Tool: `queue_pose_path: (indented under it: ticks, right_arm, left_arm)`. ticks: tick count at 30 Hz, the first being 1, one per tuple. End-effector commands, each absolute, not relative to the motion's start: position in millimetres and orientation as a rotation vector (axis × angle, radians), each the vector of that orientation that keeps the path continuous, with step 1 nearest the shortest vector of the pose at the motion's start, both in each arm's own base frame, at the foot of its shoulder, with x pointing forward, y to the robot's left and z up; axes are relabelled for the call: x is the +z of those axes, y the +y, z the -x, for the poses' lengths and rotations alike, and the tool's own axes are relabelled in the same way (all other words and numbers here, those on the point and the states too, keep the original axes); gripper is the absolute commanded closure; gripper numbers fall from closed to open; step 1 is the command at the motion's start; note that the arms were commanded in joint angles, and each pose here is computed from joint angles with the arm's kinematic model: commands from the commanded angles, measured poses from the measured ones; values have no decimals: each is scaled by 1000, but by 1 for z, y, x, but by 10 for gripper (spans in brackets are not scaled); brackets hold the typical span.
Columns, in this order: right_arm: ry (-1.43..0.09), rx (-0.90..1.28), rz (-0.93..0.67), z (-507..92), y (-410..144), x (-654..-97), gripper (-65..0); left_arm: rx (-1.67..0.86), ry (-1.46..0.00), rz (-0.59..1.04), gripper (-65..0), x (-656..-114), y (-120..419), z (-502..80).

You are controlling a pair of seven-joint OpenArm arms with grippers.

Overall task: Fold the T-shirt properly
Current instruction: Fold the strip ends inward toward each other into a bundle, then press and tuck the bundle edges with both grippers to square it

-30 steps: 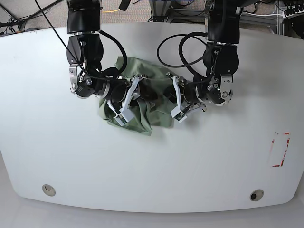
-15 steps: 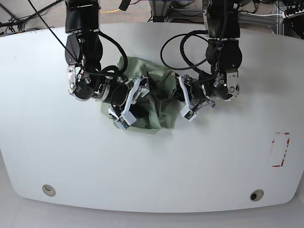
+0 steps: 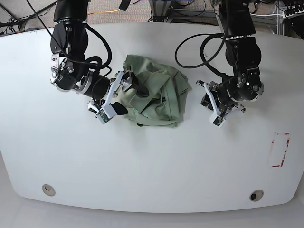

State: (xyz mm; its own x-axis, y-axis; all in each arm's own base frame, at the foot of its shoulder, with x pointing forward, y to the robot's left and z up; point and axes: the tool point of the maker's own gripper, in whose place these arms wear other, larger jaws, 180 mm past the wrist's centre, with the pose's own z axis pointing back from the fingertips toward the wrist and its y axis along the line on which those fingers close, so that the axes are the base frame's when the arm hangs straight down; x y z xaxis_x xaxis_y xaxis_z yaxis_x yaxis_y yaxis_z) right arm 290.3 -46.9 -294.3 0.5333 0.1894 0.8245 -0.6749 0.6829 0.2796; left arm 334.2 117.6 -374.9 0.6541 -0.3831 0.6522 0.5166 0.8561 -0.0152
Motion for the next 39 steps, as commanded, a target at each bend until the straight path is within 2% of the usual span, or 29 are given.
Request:
queue_pose_path:
  ticks: [1,5,11,16,20,28,33,39]
  right_arm:
    - [-916,560,-639,-295,-53,-282,-545]
    - [-892,549,-646,-292,-51,-290,-545]
    - [-791,504,-739,-281,-27,-322,-539]
    - [-763,518,-868,-268,12,-339,-444]
    - [-741,548,-930,-268,40,-341,-411]
    - [-695,564,-1000,-273,78,-347,-407]
    - [-676,571,-1002,-281,83,-351,-404]
    - [-780,680,-953,-282,67,-316,-409]
  left_arm:
    - [-537,-774,178,-139,-349,122,-346]
    - [-553,-787,125,-139,-340,139,-349]
    - [-574,-801,68,-136,-329,155,-350]
    - [-529,-829,16,-138,-317,180,-351]
    - [-491,-832,2,-139,-316,193,-351]
    - [-500,-818,-3,-139,-320,192,-341]
    - [-500,-815,-1,-139,-321,191,-340]
    - [-588,-807,5,-139,-321,171,-340]
